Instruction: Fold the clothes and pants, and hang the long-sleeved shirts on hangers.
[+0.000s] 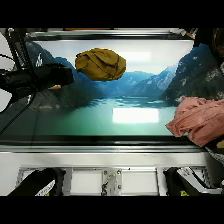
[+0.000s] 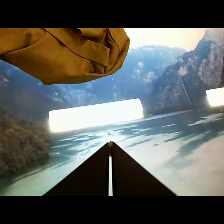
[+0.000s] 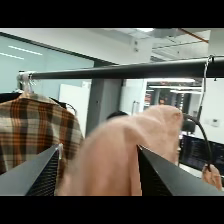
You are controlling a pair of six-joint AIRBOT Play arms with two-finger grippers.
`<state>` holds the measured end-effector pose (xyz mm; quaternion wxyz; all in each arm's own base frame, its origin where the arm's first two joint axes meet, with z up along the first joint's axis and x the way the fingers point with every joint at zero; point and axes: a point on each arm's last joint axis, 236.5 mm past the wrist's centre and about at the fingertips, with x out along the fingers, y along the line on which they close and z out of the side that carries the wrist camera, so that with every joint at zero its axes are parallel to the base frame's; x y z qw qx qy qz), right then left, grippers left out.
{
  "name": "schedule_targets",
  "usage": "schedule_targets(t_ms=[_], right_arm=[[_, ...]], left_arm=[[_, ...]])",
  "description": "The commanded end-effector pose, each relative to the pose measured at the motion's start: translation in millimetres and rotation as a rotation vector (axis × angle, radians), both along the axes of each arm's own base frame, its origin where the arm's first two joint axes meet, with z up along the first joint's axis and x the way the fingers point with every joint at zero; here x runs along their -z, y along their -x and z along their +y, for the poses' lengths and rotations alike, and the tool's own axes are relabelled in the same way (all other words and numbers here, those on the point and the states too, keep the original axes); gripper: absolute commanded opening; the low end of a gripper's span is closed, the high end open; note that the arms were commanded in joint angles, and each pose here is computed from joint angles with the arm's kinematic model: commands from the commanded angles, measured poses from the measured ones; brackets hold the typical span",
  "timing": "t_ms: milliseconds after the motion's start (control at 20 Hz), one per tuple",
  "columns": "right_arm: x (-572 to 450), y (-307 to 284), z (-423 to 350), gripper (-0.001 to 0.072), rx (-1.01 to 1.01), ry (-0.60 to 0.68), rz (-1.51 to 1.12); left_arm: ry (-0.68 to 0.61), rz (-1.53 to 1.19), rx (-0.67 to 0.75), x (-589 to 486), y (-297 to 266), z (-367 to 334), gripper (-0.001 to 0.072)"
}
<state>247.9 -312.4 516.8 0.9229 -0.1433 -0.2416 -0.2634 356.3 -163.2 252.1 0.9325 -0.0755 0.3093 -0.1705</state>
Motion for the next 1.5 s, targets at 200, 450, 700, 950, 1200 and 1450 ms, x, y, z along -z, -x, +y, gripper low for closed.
schedule_targets(t_ms=[200, 450, 700, 950, 1200, 1450], right_arm=[[-15.7, 2.4, 34.1, 0.0534, -0.05, 0.038, -0.004], [-32.5, 11.5, 60.0, 0.0533, -0.048, 0.087, -0.02], [-27.0, -6.0, 112.2, 0.0531, -0.311, 0.059, 0.005], [47.7, -68.7, 208.5, 0.0528, -0.798, -0.03, 0.297], [165.0, -109.9, 341.6, 0.0509, -1.095, -0.02, 0.822], [279.9, -86.9, 455.4, 0.051, -1.26, 0.049, 1.259]], left_arm=[[0.0, -0.003, 0.0, -0.4, -0.4, 0.0, 0.0008], [0.0, -0.002, 0.0, -0.3, -0.4, 0.0, 0.0008], [0.0, -0.003, 0.0, -0.4, -0.4, 0.0, 0.0008], [0.001, -0.002, 0.0, -0.4, -0.3, -0.1, 0.0009], [-0.006, 0.013, 0.001, 2.9, 1.6, 0.6, 0.0009], [-0.017, 0.037, 0.02, 8.1, 8.0, -4.4, 0.0008]])
